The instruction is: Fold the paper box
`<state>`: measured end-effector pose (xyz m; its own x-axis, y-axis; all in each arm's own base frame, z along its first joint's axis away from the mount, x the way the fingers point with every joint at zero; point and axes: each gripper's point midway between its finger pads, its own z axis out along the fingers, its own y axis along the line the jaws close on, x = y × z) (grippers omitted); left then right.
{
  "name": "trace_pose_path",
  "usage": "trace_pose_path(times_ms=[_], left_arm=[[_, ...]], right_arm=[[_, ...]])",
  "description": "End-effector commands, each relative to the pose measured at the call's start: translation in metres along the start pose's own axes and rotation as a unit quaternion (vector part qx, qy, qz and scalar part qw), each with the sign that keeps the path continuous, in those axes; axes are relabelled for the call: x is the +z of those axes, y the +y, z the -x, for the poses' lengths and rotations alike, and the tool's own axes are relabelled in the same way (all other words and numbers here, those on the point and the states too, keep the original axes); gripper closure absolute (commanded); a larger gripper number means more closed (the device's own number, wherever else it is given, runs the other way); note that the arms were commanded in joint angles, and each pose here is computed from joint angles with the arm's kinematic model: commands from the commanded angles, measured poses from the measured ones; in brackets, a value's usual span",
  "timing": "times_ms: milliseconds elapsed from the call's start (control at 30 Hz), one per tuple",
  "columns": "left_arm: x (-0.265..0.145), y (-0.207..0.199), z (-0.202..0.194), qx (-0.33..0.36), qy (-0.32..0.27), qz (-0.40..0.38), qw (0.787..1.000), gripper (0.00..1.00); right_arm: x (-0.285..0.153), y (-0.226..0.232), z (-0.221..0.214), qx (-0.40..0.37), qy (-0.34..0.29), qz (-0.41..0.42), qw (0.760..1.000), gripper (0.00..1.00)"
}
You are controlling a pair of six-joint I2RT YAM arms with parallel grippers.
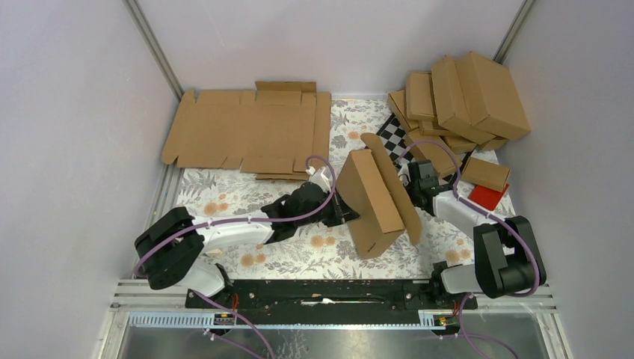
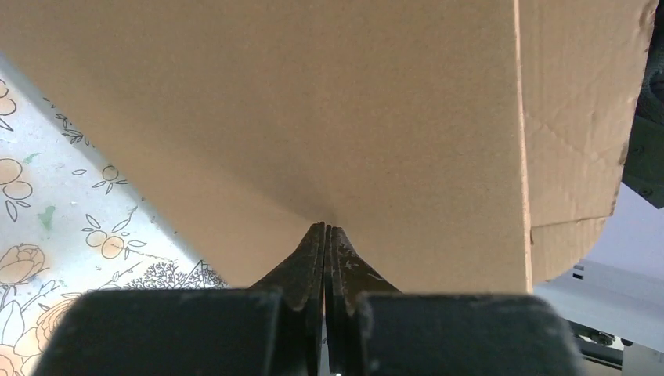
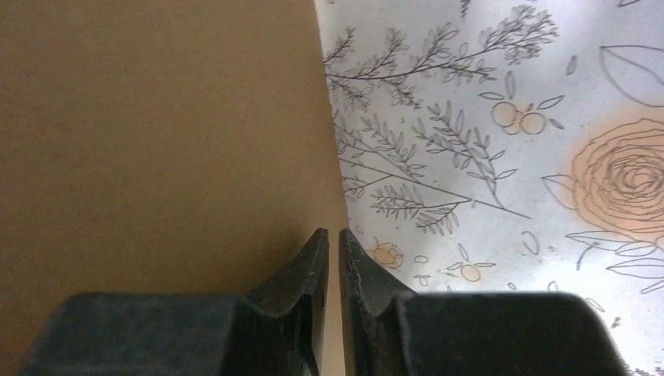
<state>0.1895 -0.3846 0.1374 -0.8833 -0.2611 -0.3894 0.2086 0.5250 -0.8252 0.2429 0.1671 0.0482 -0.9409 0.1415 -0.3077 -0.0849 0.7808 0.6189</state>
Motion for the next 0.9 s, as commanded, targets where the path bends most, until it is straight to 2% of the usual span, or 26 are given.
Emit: trace_pose_path(times_ms=[0,233,367,500,567,833,867], left_arm=[[-0.002,-0.027,0.013,0.021,-0.023,-0.051,0.998,1.0],[-0.006,-0.017,0.001,0.019,0.0,-0.044,0.999,1.0],[-0.016,-0.024,-0.002,0.036,0.009,-0.062,0.997,1.0],[-0.03,-0.018,0.007,0.037,-0.008,-0.061,0.997,0.85],[-0.037,-0.016,0.013,0.029,-0.015,-0.069,0.997,0.81],[-0.042,-0.015,0.017,0.03,-0.005,-0.082,0.996,0.86],[-0.041,-0.015,0.017,0.033,-0.004,-0.082,0.996,0.86]], right_arm=[[-0.008,0.02,-0.006,-0.02,0.001,0.024,1.0,0.83],[-0.018,0.034,-0.01,-0.064,0.003,0.0,0.998,0.8],[-0.027,0.031,-0.004,-0.074,-0.01,-0.025,0.997,0.75],[-0.043,0.029,0.006,-0.09,-0.026,-0.059,0.994,0.7],[-0.054,0.036,0.015,-0.1,-0.039,-0.061,0.992,0.69],[-0.096,0.073,0.041,-0.116,-0.097,-0.04,0.988,0.59],[-0.1,0.078,0.041,-0.117,-0.102,-0.033,0.987,0.53]])
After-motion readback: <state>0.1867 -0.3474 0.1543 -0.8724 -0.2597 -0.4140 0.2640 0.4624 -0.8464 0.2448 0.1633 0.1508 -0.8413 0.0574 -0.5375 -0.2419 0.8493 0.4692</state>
